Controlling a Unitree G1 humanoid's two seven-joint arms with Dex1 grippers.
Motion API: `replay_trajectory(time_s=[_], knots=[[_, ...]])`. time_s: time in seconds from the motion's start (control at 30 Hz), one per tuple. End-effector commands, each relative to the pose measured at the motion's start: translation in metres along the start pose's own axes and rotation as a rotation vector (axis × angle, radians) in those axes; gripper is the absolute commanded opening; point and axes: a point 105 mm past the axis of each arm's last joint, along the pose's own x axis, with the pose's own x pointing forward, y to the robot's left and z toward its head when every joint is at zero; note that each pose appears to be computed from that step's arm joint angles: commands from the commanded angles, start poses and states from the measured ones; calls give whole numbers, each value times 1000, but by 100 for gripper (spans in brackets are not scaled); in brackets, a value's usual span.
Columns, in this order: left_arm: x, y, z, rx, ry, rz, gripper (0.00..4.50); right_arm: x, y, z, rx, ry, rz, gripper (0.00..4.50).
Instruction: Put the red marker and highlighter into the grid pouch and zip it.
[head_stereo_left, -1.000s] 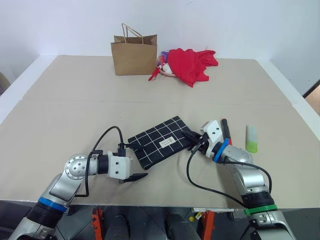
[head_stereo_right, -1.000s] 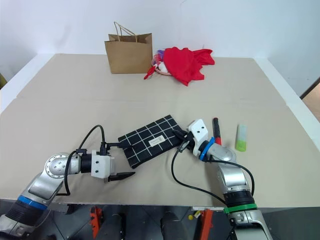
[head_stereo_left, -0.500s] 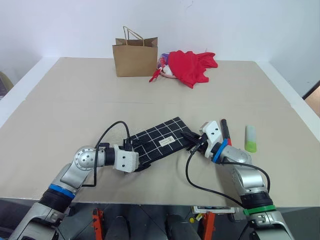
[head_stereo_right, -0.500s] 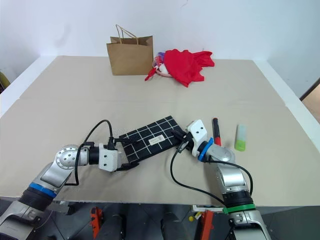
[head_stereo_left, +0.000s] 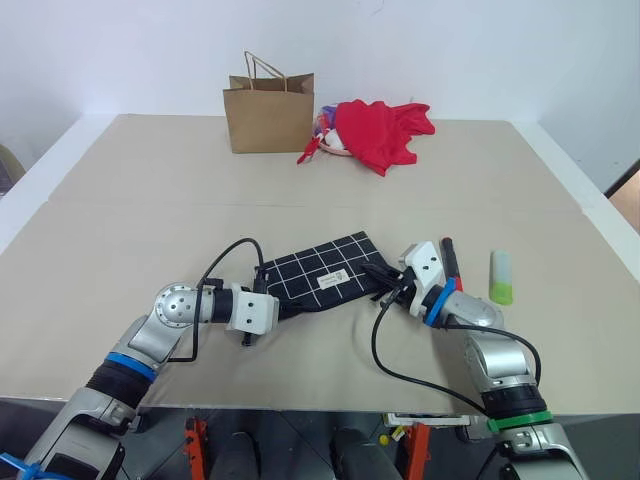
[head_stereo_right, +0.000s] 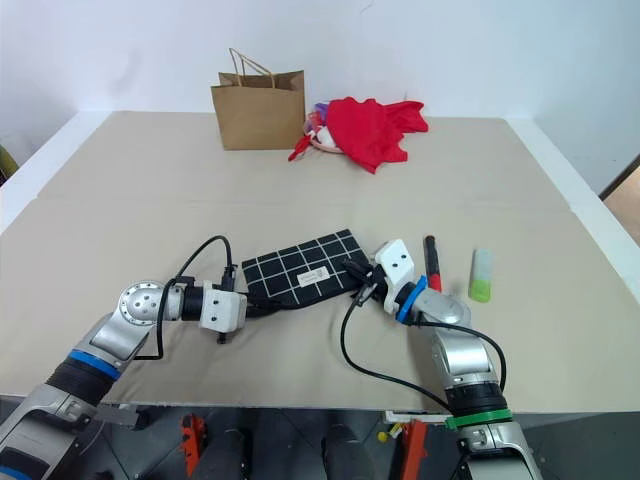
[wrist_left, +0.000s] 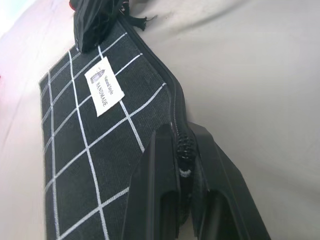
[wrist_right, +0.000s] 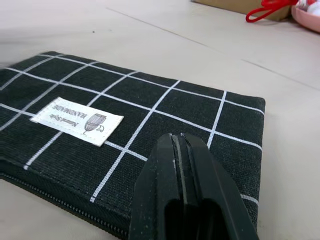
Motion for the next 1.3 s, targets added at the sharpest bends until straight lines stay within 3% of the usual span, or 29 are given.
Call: replay_trajectory(time_s=[0.03, 0.1, 0.17, 0.3, 0.47, 0.83, 0.9, 0.93, 1.0, 1.03, 1.13, 1.2, 1.3], knots=[[-17, 21, 11, -116, -95, 93, 0, -13, -12, 46, -41, -168, -47, 67], [-22, 31, 22, -177, -161, 120, 0, -25, -16, 60, -65, -217, -60, 140], [-27, 37, 31, -227, -208, 124, 0, -39, -16, 67, -81, -250, -60, 254], [-34, 41, 42, -266, -244, 104, 0, -65, -2, 57, -93, -245, -11, 429], [-34, 37, 45, -278, -246, 77, 0, -77, 8, 40, -111, -208, 1, 443], [-29, 29, 45, -287, -239, 67, 0, -66, 0, 47, -165, -263, -53, 443], [-29, 29, 46, -288, -242, 73, 0, -65, 1, 45, -169, -263, -38, 384], [-29, 29, 47, -288, -242, 74, 0, -65, 2, 44, -172, -260, -30, 384], [-29, 28, 47, -291, -244, 77, 0, -64, 4, 42, -184, -257, -17, 268], [-29, 28, 48, -292, -245, 78, 0, -64, 6, 41, -187, -256, -9, 253], [-29, 28, 48, -292, -245, 83, 0, -63, 9, 40, -189, -260, 9, 103], [-29, 28, 48, -291, -244, 85, 0, -62, 12, 42, -192, -270, 27, 31], [-30, 27, 47, -290, -241, 86, 0, -57, 18, 49, -195, -292, 62, 12]])
